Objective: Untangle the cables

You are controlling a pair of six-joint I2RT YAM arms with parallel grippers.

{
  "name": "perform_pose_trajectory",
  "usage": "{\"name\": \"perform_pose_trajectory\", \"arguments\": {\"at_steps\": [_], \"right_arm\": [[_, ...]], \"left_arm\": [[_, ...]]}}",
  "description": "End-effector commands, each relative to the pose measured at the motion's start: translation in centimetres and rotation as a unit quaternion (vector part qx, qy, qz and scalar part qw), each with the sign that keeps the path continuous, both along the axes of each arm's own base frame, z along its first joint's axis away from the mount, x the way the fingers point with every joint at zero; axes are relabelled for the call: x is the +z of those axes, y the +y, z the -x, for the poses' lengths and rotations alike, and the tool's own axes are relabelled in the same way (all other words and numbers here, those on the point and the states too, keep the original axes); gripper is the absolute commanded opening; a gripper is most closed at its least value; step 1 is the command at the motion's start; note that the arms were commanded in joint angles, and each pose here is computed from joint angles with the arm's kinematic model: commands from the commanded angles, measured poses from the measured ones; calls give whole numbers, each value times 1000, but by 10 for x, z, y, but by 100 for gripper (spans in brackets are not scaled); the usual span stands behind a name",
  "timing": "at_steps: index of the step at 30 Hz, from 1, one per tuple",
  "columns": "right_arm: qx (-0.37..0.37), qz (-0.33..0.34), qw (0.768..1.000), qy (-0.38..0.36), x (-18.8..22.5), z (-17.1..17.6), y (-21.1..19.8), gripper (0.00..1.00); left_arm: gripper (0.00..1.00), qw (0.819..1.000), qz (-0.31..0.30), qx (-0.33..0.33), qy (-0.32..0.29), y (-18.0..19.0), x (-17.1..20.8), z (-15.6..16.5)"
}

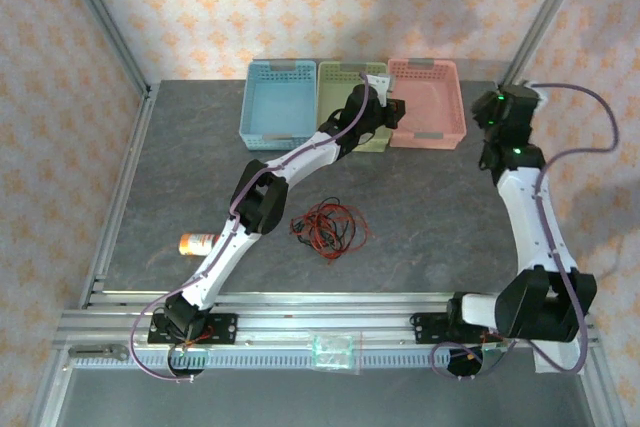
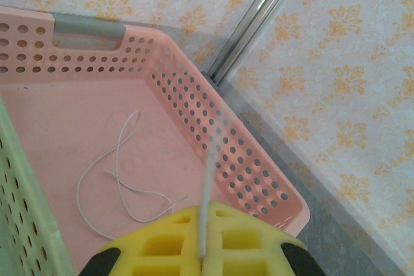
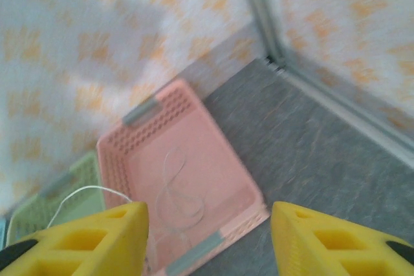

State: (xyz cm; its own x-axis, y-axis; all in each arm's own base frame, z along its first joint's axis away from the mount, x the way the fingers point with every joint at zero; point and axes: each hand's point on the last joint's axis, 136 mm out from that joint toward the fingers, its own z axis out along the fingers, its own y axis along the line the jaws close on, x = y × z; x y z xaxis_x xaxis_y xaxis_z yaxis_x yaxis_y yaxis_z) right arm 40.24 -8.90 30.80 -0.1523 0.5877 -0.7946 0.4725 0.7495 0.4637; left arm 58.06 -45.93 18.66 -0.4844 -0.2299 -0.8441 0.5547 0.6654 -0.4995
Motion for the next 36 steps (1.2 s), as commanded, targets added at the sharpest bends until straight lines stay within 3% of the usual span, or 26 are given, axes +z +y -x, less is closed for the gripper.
{"name": "perform_pose_trajectory", "arguments": {"at_steps": [1,4,13,14,16,17,19,21,31,36], "right_arm": [[-70,-89,991,-76,24,23,-43,53],[-68,-135,983,-101,26,29,-60,53],[-10,-130,989,-73,10,24,-46,51],[-4,-132,989,-67,5,24,-44,51],[3,-134,990,-54,-3,24,-41,50],[8,-134,990,-48,-7,24,-39,50],[14,-131,991,-38,-12,25,-38,50],[18,-129,991,-31,-16,25,-36,50],[83,-69,994,28,-35,16,9,50],[114,-65,989,68,-71,24,48,50]], "left_arm": [[0,1000,8,16,-5,4,17,-4],[0,1000,9,17,-5,4,17,-5],[0,999,38,-3,-14,-10,28,-1],[12,999,44,-2,-13,-12,28,-2],[47,999,52,6,-11,-12,27,-4],[58,998,54,10,-11,-11,28,-6],[63,998,54,19,-12,-8,29,-8],[75,998,54,22,-15,-7,33,-8],[83,999,23,22,-12,4,67,6],[84,998,-27,51,5,44,89,36]]}}
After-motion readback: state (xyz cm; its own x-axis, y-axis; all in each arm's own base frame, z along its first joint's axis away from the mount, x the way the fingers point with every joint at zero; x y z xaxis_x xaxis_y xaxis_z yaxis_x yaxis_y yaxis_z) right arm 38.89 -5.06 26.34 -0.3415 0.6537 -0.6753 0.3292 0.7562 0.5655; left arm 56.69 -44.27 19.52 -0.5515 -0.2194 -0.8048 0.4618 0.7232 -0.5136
